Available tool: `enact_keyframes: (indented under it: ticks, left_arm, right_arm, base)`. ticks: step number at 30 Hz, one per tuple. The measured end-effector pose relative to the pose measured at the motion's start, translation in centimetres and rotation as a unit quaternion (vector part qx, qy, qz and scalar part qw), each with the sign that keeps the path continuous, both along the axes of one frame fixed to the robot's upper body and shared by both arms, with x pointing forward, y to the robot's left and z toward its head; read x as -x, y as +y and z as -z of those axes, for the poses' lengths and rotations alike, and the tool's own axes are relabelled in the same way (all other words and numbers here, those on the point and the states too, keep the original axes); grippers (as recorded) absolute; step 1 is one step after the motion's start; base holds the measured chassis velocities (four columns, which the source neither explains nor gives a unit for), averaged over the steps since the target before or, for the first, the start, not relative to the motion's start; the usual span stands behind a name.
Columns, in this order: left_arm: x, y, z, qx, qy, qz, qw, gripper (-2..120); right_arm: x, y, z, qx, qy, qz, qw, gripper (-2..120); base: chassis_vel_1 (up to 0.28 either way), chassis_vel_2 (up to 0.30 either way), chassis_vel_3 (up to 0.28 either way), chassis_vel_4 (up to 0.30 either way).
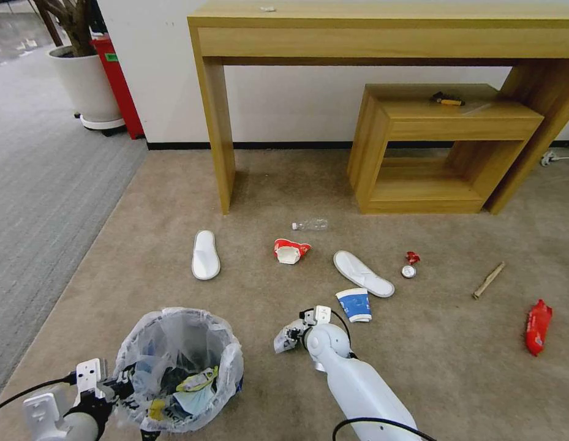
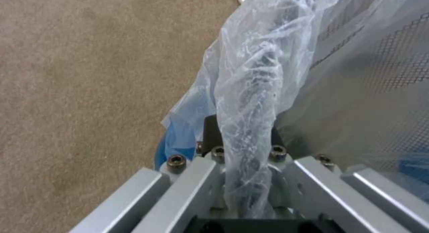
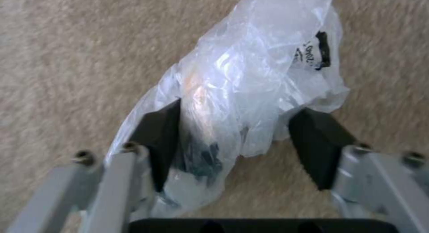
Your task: Pick up the trash bin and place the garbage on the floor into it.
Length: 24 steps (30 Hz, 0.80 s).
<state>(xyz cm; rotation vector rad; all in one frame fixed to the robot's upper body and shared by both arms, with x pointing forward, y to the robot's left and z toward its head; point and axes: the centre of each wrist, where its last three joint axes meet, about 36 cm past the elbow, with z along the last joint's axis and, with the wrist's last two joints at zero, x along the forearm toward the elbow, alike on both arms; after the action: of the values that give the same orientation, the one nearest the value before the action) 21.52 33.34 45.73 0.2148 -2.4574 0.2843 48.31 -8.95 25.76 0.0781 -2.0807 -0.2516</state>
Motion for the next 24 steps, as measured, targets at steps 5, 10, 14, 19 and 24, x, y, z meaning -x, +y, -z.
enact_keyframes:
  ticks: [5, 10, 14, 19, 24]
  left_arm:
    - [0.0, 0.0, -0.1, -0.001, -0.001, -0.001, 1.0, 0]
    - [-0.1, 0.0, -0.1, -0.001, -0.001, 0.001, 1.0, 0]
    - [-0.1, 0.0, -0.2, -0.001, -0.002, 0.002, 1.0, 0]
    - [0.0, 0.0, -0.2, 0.0, -0.001, 0.002, 1.0, 0]
    - [0.0, 0.0, -0.1, 0.001, -0.001, 0.003, 1.0, 0]
  right_arm:
    - [0.0, -0.4, -0.1, 0.009, -0.011, -0.004, 1.0, 39]
    - [0.6, -1.9, 0.2, 0.055, -0.074, -0.045, 0.995, 20]
    - [0.9, -3.1, -0.9, 0.071, -0.133, -0.092, 0.984, 7]
    - [0.7, -4.2, -4.8, 0.049, -0.209, -0.131, 0.968, 0]
    - [-0.4, -5.3, -11.0, -0.031, -0.32, -0.2, 0.926, 0]
  base:
    - [0.0, 0.0, 0.0, 0.0]
    - [0.0, 0.0, 0.0, 0.0]
    - [0.0, 0.0, 0.0, 0.0]
    - [0.0, 0.0, 0.0, 0.0]
    - [0.0, 0.0, 0.0, 0.0]
